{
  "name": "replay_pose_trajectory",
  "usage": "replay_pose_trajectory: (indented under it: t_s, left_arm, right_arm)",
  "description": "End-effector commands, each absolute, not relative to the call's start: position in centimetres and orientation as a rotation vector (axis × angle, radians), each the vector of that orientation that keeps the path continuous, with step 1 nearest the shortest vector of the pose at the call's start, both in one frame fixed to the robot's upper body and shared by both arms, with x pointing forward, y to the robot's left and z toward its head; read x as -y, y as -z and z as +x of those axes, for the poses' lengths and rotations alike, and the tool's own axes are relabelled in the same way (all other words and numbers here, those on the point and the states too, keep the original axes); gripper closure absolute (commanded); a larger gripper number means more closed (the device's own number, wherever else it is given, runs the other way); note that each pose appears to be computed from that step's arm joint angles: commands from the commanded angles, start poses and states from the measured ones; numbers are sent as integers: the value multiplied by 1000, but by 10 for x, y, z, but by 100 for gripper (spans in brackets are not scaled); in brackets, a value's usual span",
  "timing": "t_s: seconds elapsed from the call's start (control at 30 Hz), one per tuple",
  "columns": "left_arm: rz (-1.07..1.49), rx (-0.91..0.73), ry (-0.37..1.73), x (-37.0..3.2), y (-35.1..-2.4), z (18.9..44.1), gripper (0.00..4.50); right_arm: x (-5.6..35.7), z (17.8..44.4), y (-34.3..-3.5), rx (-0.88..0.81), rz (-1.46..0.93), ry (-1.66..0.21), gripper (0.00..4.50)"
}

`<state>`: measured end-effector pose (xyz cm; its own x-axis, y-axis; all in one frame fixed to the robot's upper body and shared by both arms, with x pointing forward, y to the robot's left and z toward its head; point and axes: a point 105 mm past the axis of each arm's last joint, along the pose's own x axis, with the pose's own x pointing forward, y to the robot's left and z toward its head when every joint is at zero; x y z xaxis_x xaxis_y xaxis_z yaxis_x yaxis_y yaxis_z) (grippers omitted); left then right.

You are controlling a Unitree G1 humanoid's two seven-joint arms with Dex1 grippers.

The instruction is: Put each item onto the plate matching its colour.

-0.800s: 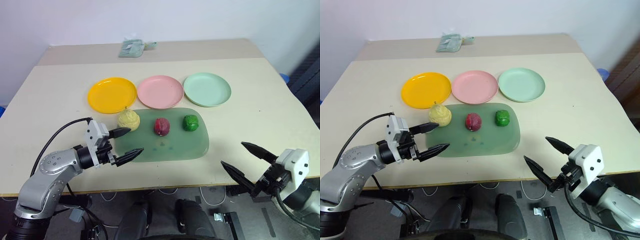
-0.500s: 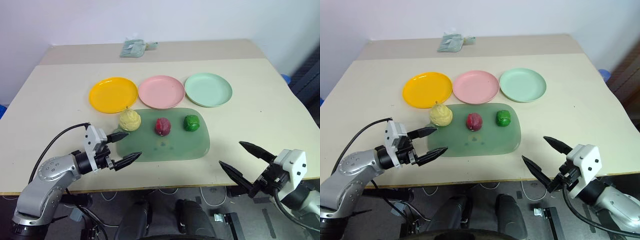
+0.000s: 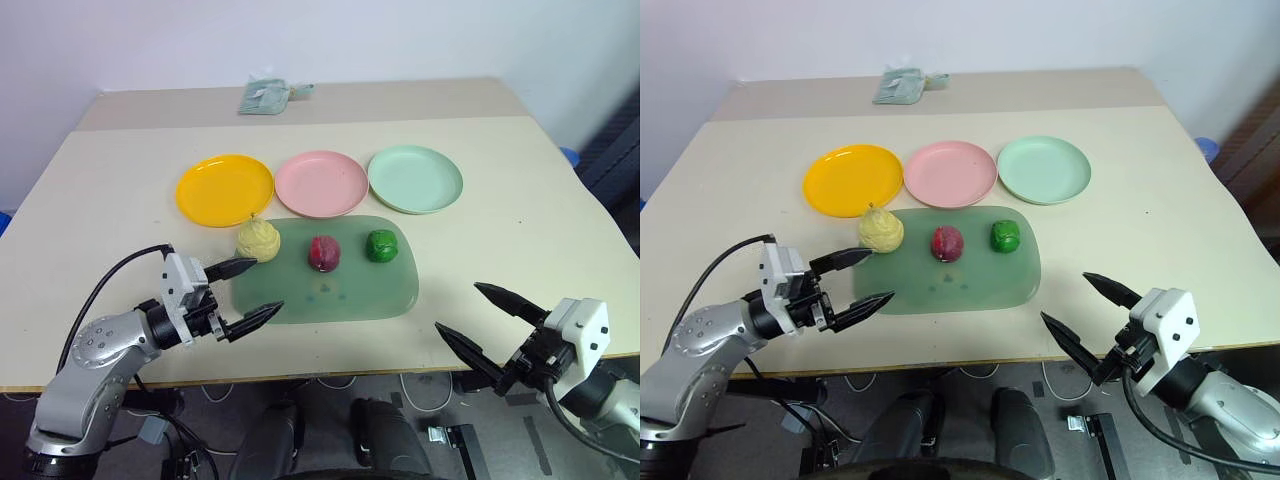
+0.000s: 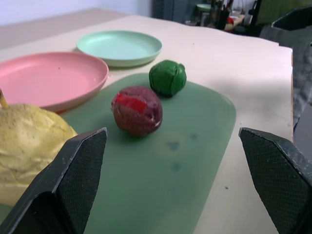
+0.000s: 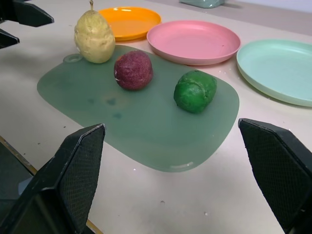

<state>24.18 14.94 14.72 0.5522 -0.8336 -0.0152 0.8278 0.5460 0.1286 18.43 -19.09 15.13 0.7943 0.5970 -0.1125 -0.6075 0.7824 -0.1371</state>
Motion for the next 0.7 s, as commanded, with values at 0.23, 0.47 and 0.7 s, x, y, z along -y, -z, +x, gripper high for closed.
replay_pose_trajectory:
  t_s: [0.23, 0.47, 0.7]
  left_arm:
    - [158, 160, 976, -152, -170, 231, 6]
    - [159, 135, 982, -154, -170, 223, 6]
    - [168, 66, 946, -149, -159, 205, 6]
  right_arm:
    - [207, 193, -161, -29, -144, -588, 0]
    - [213, 197, -164, -29, -169, -585, 0]
    - [213, 199, -162, -36, -199, -589, 0]
